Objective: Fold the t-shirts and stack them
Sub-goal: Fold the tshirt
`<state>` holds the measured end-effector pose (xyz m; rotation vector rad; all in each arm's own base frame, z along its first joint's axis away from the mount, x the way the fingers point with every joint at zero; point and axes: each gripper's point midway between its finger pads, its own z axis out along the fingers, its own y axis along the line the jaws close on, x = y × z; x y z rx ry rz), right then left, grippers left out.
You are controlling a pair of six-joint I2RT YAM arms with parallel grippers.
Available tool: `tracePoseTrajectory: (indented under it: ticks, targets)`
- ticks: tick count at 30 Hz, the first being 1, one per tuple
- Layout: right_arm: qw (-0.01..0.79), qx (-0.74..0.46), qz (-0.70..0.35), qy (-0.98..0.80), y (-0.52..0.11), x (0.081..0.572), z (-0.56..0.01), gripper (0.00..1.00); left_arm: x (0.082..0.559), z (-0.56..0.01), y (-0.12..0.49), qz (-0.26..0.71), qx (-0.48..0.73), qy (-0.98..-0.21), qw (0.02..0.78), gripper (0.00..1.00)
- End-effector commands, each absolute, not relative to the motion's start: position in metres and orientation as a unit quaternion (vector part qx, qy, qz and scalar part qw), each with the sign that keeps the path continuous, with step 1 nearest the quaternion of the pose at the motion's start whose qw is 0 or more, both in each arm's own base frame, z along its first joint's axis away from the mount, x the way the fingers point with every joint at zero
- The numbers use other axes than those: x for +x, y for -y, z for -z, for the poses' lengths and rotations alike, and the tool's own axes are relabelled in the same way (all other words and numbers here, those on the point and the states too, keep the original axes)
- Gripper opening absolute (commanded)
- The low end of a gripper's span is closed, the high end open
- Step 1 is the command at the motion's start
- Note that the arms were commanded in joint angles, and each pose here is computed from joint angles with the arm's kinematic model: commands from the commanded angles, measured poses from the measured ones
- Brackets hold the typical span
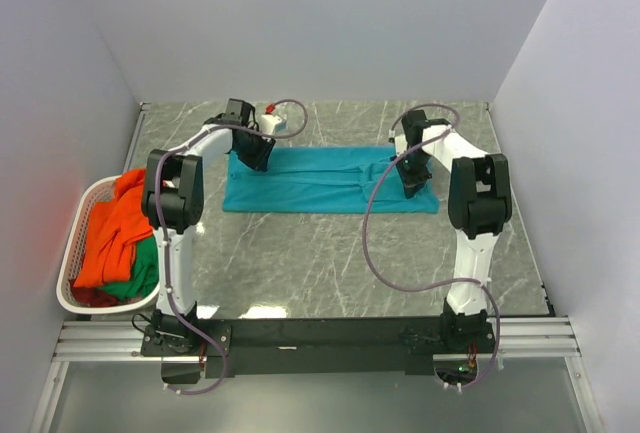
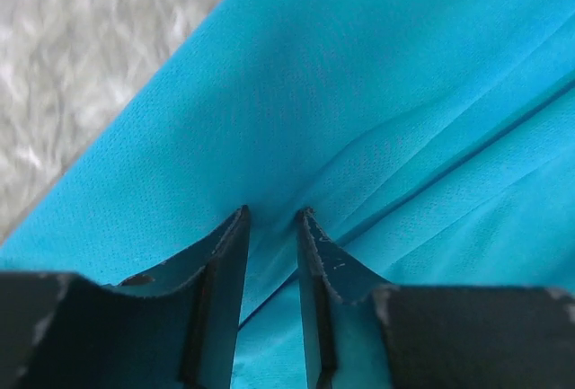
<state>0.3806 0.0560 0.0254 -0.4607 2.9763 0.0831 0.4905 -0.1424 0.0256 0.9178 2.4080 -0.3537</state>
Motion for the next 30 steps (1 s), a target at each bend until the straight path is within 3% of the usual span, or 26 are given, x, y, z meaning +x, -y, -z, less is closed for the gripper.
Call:
tracePoseTrajectory:
  ticks: [1, 6, 7, 10, 14, 19, 30]
  targets:
    - [0.106, -0.126, 0.024, -0.986, -0.036, 0.417, -0.027, 0.12, 0.457, -0.009, 0.114, 0.093, 0.331, -0.913, 0.219, 0.33]
    - [0.117, -0.131, -0.003, -0.984, -0.039, 0.428, -0.035, 0.16, 0.422, -0.031, 0.122, 0.133, 0.334, -0.907, 0.221, 0.35]
    - [0.12, -0.133, -0.032, -0.983, -0.044, 0.428, -0.042, 0.21, 0.414, -0.033, 0.124, 0.141, 0.335, -0.905, 0.22, 0.36]
    - [0.147, -0.131, -0.107, -0.975, -0.062, 0.426, -0.081, 0.31, 0.416, -0.069, 0.134, 0.163, 0.338, -0.888, 0.264, 0.44]
    - [0.162, -0.115, -0.167, -0.966, -0.067, 0.412, -0.113, 0.36, 0.426, -0.118, 0.161, 0.221, 0.335, -0.861, 0.313, 0.5]
    - [0.125, -0.08, -0.19, -0.97, -0.067, 0.402, -0.097, 0.36, 0.425, -0.151, 0.226, 0.291, 0.359, -0.82, 0.336, 0.51]
    - [0.086, -0.02, -0.172, -0.981, -0.05, 0.41, -0.055, 0.4, 0.408, -0.143, 0.34, 0.403, 0.36, -0.785, 0.303, 0.52]
